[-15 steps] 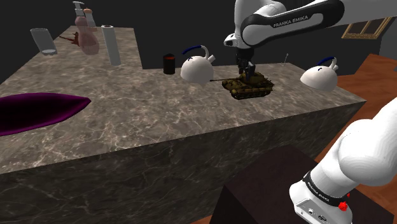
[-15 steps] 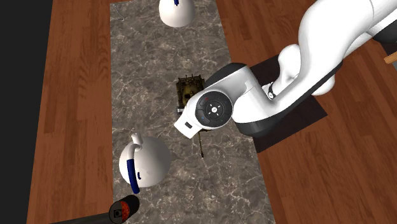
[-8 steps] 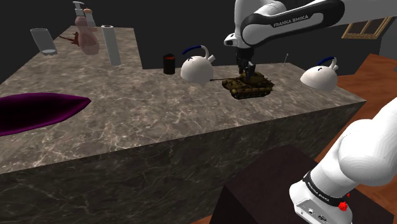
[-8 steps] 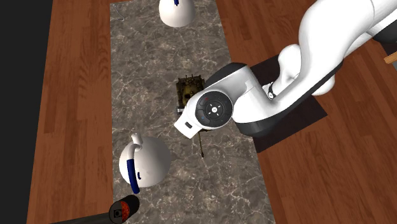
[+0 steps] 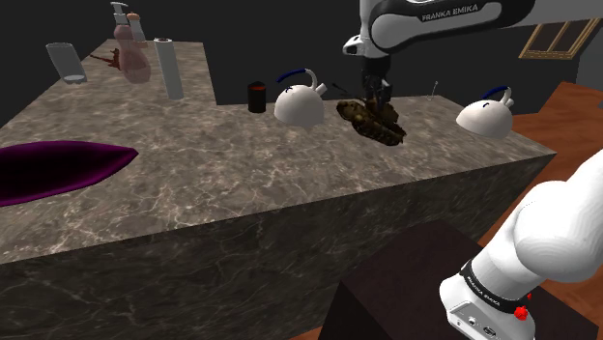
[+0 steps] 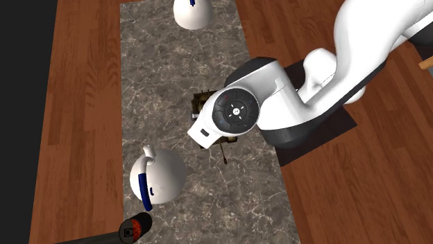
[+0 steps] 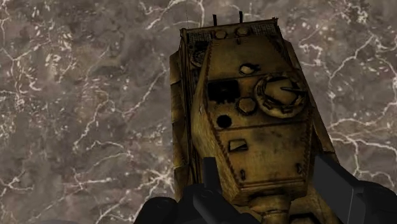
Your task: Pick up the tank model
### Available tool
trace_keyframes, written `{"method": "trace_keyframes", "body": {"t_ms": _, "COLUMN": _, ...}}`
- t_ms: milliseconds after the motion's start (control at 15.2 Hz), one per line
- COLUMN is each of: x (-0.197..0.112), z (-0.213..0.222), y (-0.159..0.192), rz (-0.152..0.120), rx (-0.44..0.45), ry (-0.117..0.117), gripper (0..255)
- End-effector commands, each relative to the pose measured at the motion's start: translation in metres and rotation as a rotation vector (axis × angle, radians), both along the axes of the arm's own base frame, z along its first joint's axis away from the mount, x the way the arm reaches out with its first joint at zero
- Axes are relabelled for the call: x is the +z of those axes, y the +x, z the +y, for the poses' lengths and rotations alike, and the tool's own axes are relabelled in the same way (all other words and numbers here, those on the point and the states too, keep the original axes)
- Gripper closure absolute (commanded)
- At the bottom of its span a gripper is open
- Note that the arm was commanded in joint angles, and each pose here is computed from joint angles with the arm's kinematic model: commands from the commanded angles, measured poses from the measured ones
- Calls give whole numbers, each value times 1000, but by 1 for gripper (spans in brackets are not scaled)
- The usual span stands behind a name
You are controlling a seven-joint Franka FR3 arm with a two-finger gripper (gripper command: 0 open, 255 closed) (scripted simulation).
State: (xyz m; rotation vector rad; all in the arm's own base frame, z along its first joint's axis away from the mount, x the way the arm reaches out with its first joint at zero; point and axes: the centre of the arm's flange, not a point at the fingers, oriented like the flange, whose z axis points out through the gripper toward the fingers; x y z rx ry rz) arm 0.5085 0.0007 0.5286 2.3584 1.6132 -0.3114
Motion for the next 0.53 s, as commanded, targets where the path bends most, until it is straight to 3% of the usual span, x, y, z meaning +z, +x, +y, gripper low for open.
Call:
{"method": "trace_keyframes", "body": {"t_ms": 0, "x": 11, "z": 0, "y": 0, "rz": -2, "rx": 0, "ry": 0, "gripper": 255}}
{"method": "trace_keyframes", "body": {"t_ms": 462, "x": 39, "z": 0, "y": 0, "rz": -2, "rx": 0, "ry": 0, "gripper": 255}}
